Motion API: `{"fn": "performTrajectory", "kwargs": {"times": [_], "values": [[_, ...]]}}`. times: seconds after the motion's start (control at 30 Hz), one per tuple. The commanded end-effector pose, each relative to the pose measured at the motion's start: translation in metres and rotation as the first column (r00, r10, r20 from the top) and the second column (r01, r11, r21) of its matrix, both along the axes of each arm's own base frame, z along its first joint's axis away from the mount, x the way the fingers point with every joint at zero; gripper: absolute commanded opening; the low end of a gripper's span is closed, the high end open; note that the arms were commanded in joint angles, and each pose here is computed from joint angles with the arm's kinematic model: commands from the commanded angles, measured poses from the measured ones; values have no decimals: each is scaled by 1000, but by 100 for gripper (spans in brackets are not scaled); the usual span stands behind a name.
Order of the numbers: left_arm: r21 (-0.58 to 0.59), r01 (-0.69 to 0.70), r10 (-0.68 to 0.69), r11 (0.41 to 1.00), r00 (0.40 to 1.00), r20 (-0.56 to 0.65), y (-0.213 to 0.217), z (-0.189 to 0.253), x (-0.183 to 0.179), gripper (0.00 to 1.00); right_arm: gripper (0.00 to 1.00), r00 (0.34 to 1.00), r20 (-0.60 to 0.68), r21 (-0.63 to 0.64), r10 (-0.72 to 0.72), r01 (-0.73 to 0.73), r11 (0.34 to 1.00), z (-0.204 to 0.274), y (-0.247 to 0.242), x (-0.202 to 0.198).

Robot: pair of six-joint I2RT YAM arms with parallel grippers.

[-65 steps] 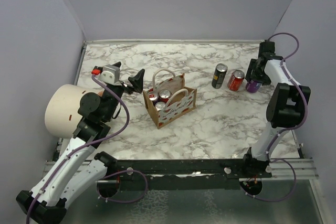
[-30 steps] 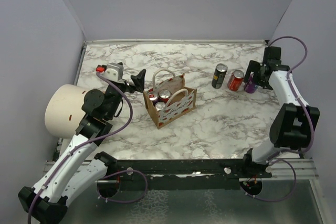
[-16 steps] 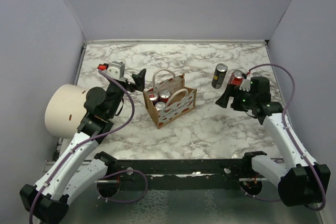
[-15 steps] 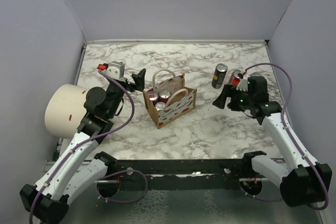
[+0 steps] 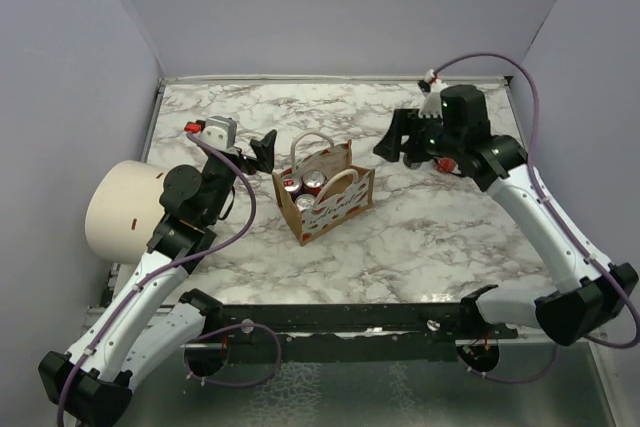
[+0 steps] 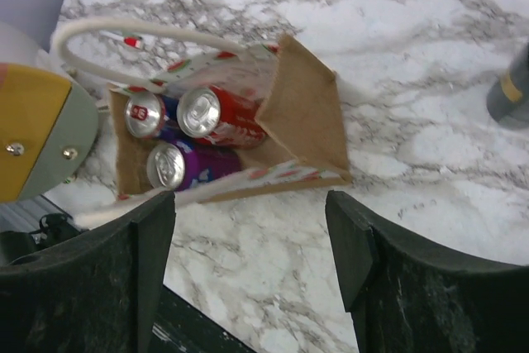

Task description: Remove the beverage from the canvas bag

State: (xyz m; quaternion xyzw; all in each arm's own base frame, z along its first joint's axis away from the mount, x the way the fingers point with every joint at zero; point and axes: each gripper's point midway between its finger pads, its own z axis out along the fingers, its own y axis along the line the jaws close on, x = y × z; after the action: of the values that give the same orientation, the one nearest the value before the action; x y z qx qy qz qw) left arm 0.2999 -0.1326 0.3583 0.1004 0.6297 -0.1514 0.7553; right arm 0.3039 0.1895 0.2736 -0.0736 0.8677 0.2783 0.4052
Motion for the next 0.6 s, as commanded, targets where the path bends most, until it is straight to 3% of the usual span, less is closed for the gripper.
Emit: {"fn": "performTrajectory", "kwargs": {"times": [0.0,0.3,0.57], "values": [[-14,7,-6,1000,1000,18,0,4,0,97,70,999,36,-101,38,-34,994,17,35,19],[-7,-10,10,1000,1000,15,2,2,2,97,62,978,-21,-335,208,-203,920,-56,136,17],[-6,-11,11,1000,1000,16,3,2,2,97,56,965,-110,-518,236,-258,815,-124,149,11]]}}
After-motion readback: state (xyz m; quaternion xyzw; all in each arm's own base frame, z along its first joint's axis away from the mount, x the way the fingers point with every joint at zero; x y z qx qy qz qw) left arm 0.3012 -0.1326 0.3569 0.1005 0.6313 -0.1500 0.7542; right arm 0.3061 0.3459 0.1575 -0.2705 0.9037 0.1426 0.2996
